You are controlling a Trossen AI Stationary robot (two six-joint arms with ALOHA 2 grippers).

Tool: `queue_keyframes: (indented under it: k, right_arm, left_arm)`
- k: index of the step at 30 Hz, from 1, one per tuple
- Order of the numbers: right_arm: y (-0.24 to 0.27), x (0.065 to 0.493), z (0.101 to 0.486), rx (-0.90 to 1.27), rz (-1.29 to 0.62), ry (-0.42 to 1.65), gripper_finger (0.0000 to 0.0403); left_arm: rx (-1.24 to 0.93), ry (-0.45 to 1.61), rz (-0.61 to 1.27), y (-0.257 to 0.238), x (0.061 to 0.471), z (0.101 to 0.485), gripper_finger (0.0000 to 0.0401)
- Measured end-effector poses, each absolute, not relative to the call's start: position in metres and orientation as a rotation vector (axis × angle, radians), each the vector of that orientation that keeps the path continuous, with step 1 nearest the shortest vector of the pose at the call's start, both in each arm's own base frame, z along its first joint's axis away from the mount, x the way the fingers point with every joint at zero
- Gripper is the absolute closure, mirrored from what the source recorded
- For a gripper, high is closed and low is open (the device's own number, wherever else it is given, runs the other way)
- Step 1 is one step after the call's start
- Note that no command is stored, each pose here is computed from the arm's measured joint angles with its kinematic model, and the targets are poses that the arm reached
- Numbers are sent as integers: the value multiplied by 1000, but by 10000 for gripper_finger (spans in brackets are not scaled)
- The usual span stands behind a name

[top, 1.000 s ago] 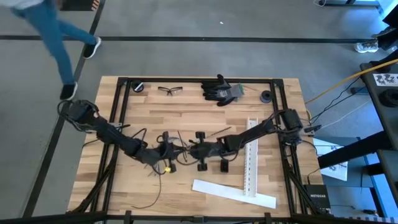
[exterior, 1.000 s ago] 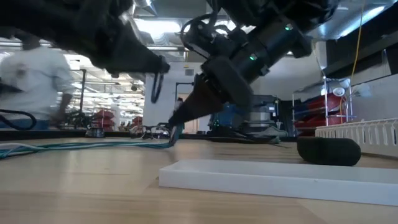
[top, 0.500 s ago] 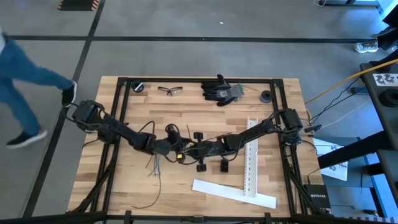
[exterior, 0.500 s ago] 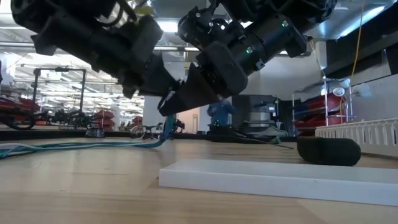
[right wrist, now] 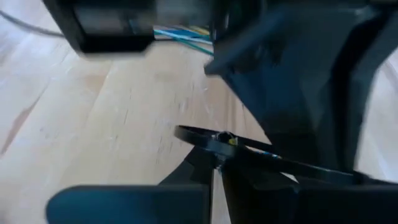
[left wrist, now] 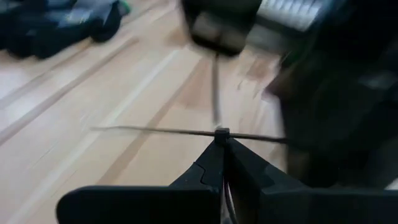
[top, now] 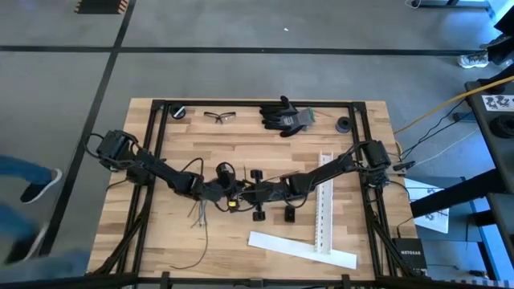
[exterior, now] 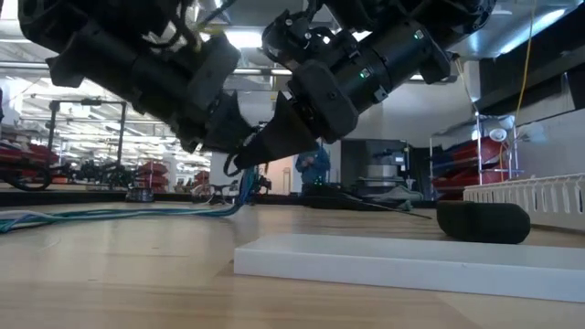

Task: Ziptie cables
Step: Wrap the cable wires with the black zip tie

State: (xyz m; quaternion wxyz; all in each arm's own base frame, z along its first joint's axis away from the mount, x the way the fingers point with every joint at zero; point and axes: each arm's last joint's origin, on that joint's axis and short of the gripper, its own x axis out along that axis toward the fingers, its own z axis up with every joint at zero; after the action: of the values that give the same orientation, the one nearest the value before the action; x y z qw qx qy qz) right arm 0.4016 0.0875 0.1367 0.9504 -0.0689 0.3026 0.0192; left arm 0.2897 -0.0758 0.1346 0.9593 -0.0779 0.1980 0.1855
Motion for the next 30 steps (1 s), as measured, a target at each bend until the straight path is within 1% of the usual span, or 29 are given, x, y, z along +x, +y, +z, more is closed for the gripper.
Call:
queue_keyframes:
  k: [3, 6, 14, 20, 26, 30]
  right_arm:
    - [88, 402, 137, -99, 27, 606, 398]
    - [88, 402, 138, -58, 14, 605, 385]
    - [88, 403, 132, 62, -24, 613, 359]
    - [89, 406, 115, 96, -40, 631, 350]
    - [89, 403, 112, 102, -18, 682, 349]
    - [89, 402, 110, 117, -4, 702, 350]
  left_arm:
    - [-155, 445, 400, -72, 288, 130, 401]
    - [-148, 467, 412, -69, 287, 128, 401]
    - [-154, 461, 419, -68, 289, 125, 401]
    - [-179, 485, 359, -71, 295, 106, 401]
    - [-159, 535, 377, -69, 298, 88, 401]
    - [-167, 528, 396, -63, 300, 85, 401]
